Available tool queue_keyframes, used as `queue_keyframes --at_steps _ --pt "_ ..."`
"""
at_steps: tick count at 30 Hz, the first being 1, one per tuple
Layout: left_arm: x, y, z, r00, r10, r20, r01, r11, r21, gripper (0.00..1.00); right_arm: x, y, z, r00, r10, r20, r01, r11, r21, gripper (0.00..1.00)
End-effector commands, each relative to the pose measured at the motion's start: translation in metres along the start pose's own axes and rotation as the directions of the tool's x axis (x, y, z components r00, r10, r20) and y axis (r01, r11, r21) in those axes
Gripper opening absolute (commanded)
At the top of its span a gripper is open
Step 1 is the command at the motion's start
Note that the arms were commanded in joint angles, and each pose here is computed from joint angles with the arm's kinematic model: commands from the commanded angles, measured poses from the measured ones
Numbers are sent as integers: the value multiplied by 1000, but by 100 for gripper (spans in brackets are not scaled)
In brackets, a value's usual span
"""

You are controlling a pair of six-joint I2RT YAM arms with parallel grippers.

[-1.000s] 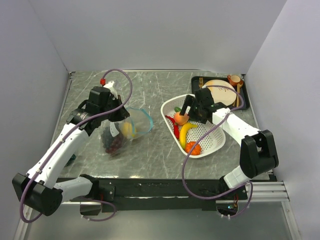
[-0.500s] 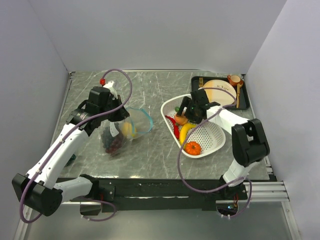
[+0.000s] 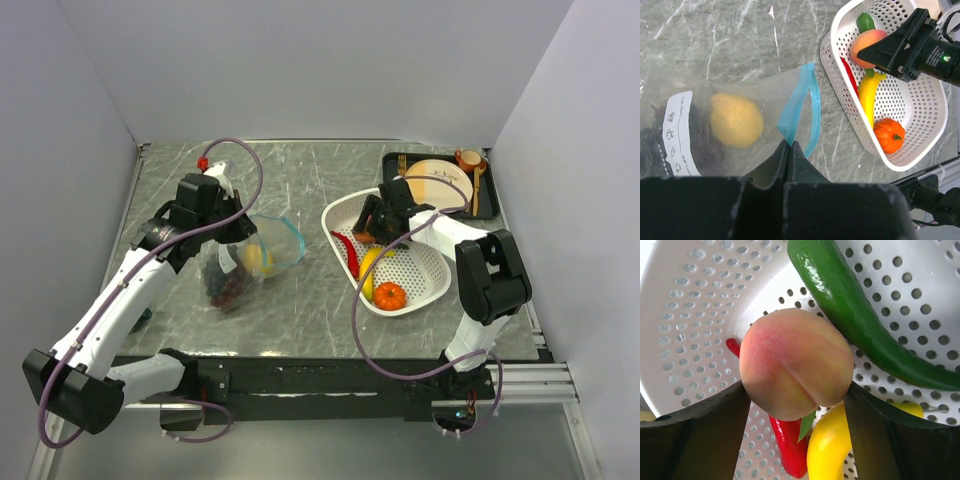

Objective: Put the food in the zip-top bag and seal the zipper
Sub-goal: Pick up the fake fruit from the bin.

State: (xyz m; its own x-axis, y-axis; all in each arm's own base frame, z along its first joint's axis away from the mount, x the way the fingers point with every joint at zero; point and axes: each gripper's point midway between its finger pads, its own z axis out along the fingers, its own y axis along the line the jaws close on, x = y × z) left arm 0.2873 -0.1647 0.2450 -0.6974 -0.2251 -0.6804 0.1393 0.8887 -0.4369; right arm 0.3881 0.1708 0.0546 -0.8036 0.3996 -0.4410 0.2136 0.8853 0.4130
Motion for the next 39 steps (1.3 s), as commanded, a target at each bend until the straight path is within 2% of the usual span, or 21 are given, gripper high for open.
queue_keyframes --at_steps 1,4,11,25,28,32,39 --pt "-6 -5 -4 999 16 33 -17 1000 24 1 -24 10 -13 996 -48 78 50 998 -33 91" --pt "-6 -5 -3 999 18 31 -18 1000 21 1 -31 8 -22 991 -66 119 70 997 -23 97" --pt "-4 -5 -1 1000 14 26 -15 1000 24 1 -44 6 -22 983 -131 129 127 991 37 98" --pt "-4 -4 -1 1000 11 23 -11 1000 20 1 -35 0 0 987 -155 30 153 986 72 90" --pt "-5 -6 0 1000 10 24 -10 1000 26 1 -34 0 -1 985 -169 40 166 984 64 76" --pt "-5 -7 1 1000 13 21 -13 999 31 1 -37 3 -14 983 -172 69 169 984 48 45" --pt "-4 -6 1 1000 14 17 -14 1000 25 1 -39 20 -41 984 -141 110 146 988 -39 44"
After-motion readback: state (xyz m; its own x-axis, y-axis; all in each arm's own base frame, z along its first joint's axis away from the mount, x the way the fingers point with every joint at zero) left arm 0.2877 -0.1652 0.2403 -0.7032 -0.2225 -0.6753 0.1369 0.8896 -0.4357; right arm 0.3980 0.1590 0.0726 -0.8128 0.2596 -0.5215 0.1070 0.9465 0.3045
